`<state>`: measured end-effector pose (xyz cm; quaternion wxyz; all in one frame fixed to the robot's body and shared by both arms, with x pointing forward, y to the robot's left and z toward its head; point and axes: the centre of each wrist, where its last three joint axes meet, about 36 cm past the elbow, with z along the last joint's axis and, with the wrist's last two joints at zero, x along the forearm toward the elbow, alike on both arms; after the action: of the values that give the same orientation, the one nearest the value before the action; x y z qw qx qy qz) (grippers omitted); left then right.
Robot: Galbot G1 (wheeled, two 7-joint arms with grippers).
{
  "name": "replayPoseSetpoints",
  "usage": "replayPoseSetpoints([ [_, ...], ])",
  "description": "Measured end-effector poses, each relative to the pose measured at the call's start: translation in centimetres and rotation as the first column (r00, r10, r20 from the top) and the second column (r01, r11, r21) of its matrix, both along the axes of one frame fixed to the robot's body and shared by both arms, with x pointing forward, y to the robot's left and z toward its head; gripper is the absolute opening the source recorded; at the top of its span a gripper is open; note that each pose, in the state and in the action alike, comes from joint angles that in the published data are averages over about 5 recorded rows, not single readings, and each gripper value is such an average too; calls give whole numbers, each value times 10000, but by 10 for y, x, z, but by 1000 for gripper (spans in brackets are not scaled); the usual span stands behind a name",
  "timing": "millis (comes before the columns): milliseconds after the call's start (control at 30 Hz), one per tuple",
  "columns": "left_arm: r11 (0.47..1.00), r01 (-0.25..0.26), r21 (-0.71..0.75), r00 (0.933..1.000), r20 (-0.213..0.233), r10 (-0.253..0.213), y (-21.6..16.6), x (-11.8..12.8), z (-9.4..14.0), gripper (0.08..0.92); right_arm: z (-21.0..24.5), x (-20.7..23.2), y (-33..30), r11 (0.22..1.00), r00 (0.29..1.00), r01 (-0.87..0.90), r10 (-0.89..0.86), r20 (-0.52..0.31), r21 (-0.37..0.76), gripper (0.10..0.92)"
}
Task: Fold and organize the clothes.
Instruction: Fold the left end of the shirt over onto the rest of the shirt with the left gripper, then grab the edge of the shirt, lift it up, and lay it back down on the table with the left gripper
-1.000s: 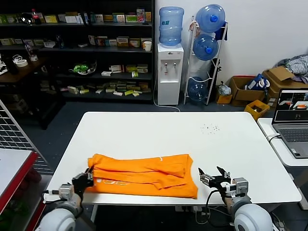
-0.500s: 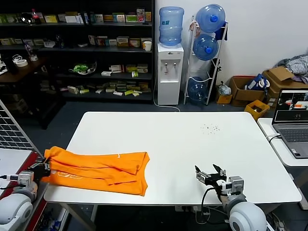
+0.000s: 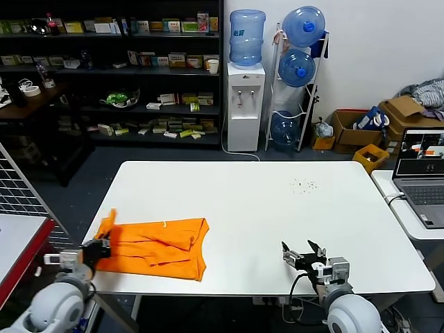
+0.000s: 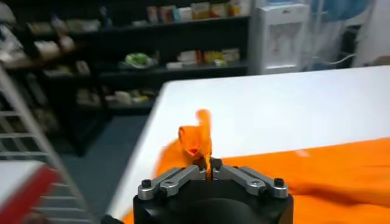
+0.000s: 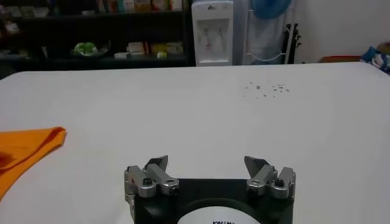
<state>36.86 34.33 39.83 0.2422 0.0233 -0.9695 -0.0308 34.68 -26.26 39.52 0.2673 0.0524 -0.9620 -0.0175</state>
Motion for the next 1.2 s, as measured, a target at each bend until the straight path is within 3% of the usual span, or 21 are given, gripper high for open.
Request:
replayPoseSetpoints([
  [367, 9750, 708, -2107, 9971, -108, -748, -105, 0, 7, 109, -7, -7, 1, 9998, 9997, 195, -195, -160, -5, 823],
  [733, 9556, 1089, -2737, 9937, 52, -1117, -149, 1, 13, 121, -9, -6, 1, 9998, 9996, 213, -214, -203, -33, 823],
  [1200, 9449, 1034, -3106, 9946, 206, -1021, -154, -1, 22, 503, -10, -8, 1, 9998, 9995, 204, -205, -223, -35, 823],
])
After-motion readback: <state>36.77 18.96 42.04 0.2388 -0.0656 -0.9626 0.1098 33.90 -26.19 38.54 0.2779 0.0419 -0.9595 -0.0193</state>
